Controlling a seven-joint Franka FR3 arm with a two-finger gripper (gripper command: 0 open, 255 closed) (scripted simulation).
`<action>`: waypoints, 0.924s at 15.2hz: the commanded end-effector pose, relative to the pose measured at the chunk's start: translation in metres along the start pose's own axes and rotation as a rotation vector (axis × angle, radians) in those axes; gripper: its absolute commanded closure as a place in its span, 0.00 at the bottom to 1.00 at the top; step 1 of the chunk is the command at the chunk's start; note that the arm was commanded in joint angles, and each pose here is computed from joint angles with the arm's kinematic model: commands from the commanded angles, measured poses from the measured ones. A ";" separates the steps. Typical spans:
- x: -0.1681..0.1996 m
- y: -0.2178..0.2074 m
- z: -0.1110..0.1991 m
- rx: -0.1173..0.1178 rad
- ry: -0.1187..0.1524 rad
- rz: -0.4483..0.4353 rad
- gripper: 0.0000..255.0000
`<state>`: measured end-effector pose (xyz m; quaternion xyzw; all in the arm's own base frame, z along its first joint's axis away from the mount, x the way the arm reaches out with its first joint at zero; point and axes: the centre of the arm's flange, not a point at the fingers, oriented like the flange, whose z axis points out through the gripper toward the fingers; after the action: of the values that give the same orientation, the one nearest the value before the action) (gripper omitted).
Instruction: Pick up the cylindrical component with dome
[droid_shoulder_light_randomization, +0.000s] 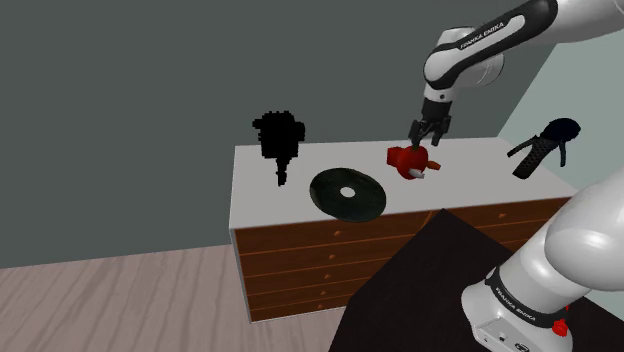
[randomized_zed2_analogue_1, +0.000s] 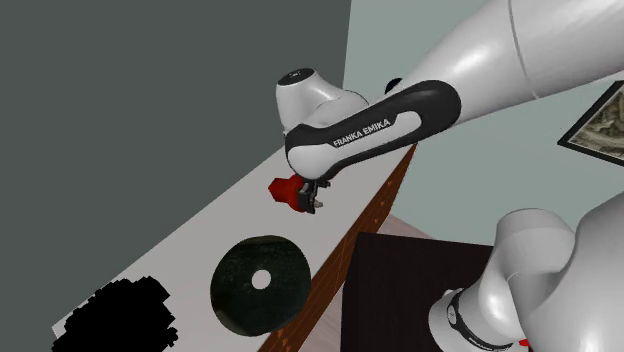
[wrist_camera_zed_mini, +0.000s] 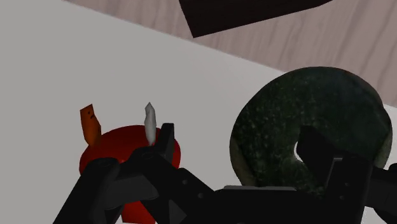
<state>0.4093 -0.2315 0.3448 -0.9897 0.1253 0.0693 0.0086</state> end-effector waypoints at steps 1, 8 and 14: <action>0.011 0.015 0.020 0.000 -0.005 0.009 0.00; 0.057 0.066 0.085 0.003 -0.025 0.039 0.00; 0.091 0.106 0.135 0.006 -0.040 0.063 0.00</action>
<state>0.4480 -0.3469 0.2046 -0.9839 0.1552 0.0883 0.0116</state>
